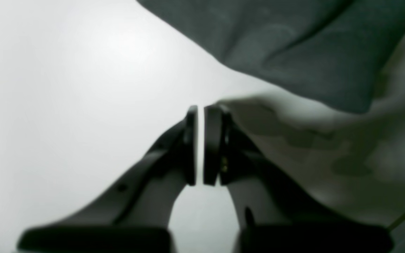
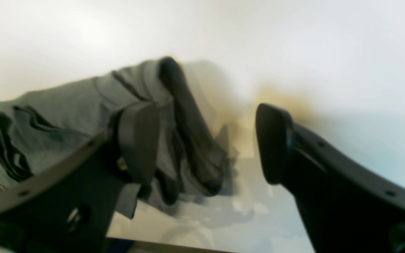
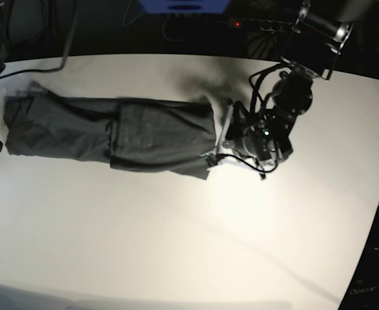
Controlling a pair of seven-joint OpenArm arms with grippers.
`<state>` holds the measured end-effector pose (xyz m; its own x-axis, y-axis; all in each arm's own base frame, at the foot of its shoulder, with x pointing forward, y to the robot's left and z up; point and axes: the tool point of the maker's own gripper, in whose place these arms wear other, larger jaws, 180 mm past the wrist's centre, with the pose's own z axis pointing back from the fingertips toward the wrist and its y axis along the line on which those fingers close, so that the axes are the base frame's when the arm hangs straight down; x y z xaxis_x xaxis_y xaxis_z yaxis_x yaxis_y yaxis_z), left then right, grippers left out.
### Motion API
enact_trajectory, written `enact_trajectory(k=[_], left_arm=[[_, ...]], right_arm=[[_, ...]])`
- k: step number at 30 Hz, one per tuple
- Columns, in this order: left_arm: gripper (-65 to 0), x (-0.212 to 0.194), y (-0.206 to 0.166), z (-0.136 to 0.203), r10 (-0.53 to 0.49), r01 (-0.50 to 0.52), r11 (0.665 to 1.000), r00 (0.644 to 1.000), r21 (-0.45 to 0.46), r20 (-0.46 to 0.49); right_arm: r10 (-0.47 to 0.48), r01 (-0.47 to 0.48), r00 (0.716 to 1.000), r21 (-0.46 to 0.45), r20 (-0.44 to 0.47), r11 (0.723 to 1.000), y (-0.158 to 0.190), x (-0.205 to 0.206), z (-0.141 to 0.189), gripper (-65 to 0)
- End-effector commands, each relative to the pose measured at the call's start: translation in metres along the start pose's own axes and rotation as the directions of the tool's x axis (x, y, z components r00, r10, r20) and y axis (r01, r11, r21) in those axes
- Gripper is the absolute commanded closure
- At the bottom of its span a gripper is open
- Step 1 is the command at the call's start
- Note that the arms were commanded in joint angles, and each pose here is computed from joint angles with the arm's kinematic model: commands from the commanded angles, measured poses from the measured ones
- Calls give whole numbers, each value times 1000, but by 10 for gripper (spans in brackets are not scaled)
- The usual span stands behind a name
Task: Fold the T-shirt properly
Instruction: 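Release the strip end with the right gripper and move it aside, then grasp the loose strip end with the right gripper at the table edge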
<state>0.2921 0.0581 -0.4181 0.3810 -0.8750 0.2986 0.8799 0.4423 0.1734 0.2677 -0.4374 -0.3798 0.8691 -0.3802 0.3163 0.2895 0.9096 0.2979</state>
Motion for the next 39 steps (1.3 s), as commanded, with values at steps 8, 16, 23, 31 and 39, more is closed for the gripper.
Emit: enact_trajectory(k=[8,16,23,31,39], left_arm=[[-31,2,15,8,-3,2,999,1000,37,13],[-31,2,14,7,-5,5,999,1000,35,12],[-31,1,14,7,-5,5,999,1000,36,10],[-31,0,15,7,-3,2,999,1000,38,9],[-31,1,16,9,-4,3,999,1000,42,14]], right_arm=[[0,2,999,-30,47,1000,-16,16,30,-428],[-31,23,996,91,80,996,3,6,15,-428],[-35,27,997,119,64,992,14,0,2,-428],[-36,28,998,134,55,991,20,-4,-4,-428],[-21,15,998,106,52,994,14,-10,-1,-428]])
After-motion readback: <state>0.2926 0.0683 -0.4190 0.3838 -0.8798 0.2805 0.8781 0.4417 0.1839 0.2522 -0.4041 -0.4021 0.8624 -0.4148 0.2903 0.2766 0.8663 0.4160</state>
